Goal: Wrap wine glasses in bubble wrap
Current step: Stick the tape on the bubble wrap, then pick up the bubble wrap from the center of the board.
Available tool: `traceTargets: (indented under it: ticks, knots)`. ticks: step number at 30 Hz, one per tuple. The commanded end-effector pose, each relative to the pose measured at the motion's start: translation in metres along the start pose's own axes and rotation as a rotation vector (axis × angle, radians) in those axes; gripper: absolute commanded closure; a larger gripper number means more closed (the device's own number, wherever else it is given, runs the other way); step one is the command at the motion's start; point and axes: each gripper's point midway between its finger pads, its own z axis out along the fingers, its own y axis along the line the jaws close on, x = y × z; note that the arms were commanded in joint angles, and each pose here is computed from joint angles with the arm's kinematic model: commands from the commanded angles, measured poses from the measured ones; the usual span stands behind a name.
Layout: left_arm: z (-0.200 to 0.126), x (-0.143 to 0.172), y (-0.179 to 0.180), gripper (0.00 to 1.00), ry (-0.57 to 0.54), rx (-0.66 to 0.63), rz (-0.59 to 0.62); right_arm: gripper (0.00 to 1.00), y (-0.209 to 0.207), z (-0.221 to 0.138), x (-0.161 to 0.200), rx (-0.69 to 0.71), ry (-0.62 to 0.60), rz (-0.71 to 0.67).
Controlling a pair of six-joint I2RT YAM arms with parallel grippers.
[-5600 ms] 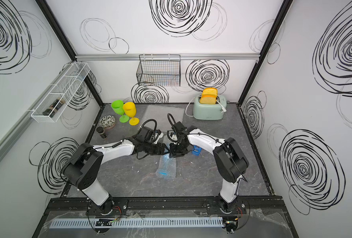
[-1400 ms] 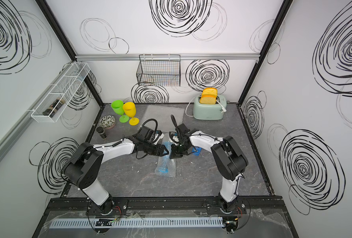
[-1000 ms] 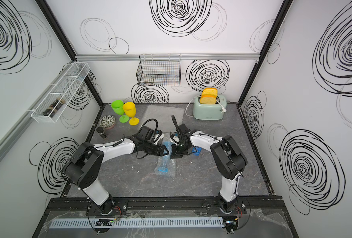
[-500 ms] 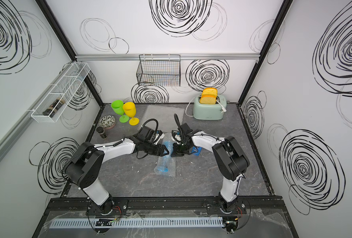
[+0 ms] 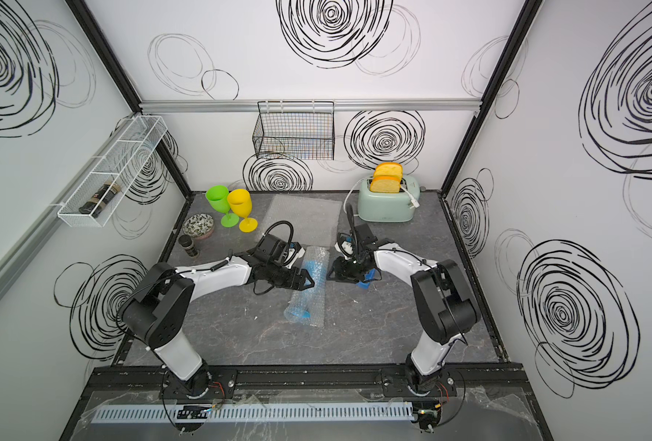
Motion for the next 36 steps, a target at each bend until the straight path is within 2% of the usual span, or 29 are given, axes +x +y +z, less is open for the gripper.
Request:
traceTargets:
  ticks: [1, 3, 6, 9, 13, 17, 21, 23, 27, 32, 36]
  knots:
    - [-0.023, -0.02, -0.015, 0.09, -0.055, 0.061, 0.0, 0.34, 0.017, -0.003, -0.002, -0.124, -0.029, 0.005]
    - [-0.031, -0.027, -0.014, 0.06, -0.076, 0.088, -0.016, 0.29, 0.021, 0.0, -0.009, -0.164, -0.043, 0.031]
    - [-0.041, -0.035, -0.004, 0.03, -0.104, 0.091, -0.049, 0.22, 0.021, 0.003, -0.024, -0.15, -0.064, 0.043]
    - [-0.05, -0.037, 0.0, 0.0, -0.12, 0.102, -0.062, 0.21, 0.026, -0.004, -0.043, -0.113, -0.103, -0.093]
    - [-0.053, -0.032, 0.004, 0.02, -0.133, 0.105, -0.06, 0.22, 0.035, -0.01, -0.059, -0.08, -0.099, -0.308]
    - [-0.052, -0.031, 0.001, 0.02, -0.129, 0.115, -0.049, 0.24, 0.032, -0.006, -0.072, -0.04, -0.063, -0.381]
    - [-0.051, -0.03, -0.002, 0.03, -0.116, 0.114, -0.042, 0.25, 0.022, 0.01, -0.076, -0.039, -0.008, -0.329]
    - [-0.048, -0.031, 0.001, 0.03, -0.114, 0.106, -0.046, 0.25, 0.008, 0.014, -0.073, -0.018, 0.015, -0.228]
    - [-0.042, -0.04, 0.004, 0.03, -0.109, 0.129, -0.067, 0.21, 0.002, 0.014, -0.054, -0.083, -0.002, -0.055]
    - [-0.029, -0.05, 0.012, 0.01, -0.083, 0.172, -0.119, 0.2, 0.025, 0.017, -0.028, -0.229, -0.036, -0.034]
    - [-0.018, -0.054, 0.01, 0.11, -0.047, 0.231, -0.162, 0.21, 0.03, 0.031, -0.017, -0.264, -0.01, -0.043]
